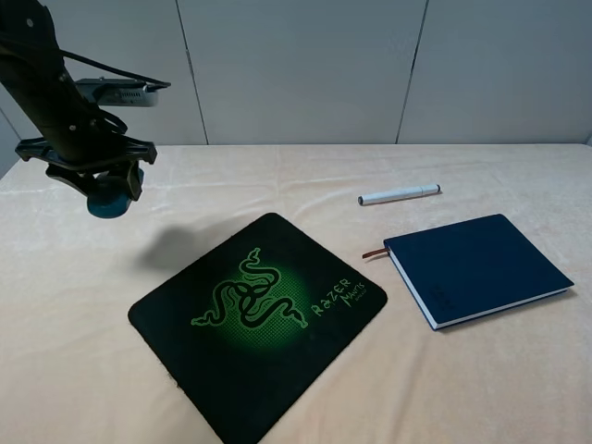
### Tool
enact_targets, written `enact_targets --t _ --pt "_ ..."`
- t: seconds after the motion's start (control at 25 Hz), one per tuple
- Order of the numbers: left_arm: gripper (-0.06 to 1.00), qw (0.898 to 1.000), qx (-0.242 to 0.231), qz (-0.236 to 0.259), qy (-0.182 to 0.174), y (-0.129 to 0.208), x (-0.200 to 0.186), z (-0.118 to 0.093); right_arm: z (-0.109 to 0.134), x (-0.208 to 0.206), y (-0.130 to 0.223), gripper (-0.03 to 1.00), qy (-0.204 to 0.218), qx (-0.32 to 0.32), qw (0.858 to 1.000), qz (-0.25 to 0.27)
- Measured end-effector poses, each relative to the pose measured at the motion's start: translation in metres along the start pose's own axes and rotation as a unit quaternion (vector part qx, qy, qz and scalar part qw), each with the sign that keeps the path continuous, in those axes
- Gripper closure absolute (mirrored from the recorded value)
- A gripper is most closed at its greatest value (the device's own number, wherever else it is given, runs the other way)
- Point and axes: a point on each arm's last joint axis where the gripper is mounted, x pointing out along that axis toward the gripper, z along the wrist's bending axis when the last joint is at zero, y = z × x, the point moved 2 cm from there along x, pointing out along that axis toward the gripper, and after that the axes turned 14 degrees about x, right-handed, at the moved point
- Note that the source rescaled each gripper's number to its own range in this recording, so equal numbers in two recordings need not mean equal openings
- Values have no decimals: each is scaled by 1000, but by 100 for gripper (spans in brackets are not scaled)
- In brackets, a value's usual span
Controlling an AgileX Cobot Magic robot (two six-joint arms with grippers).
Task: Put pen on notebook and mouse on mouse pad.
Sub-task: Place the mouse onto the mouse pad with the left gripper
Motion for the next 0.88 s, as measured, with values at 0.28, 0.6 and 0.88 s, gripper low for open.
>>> enact_targets --t 0.28,0.6,0.88 --pt "94 997 73 12 17 2 -10 -60 0 0 0 -3 0 0 1000 0" --pt "94 990 138 -7 37 13 -8 -136 0 0 0 -3 0 0 1000 0" --pt "94 984 167 -18 54 41 10 -180 0 0 0 -3 0 0 1000 0"
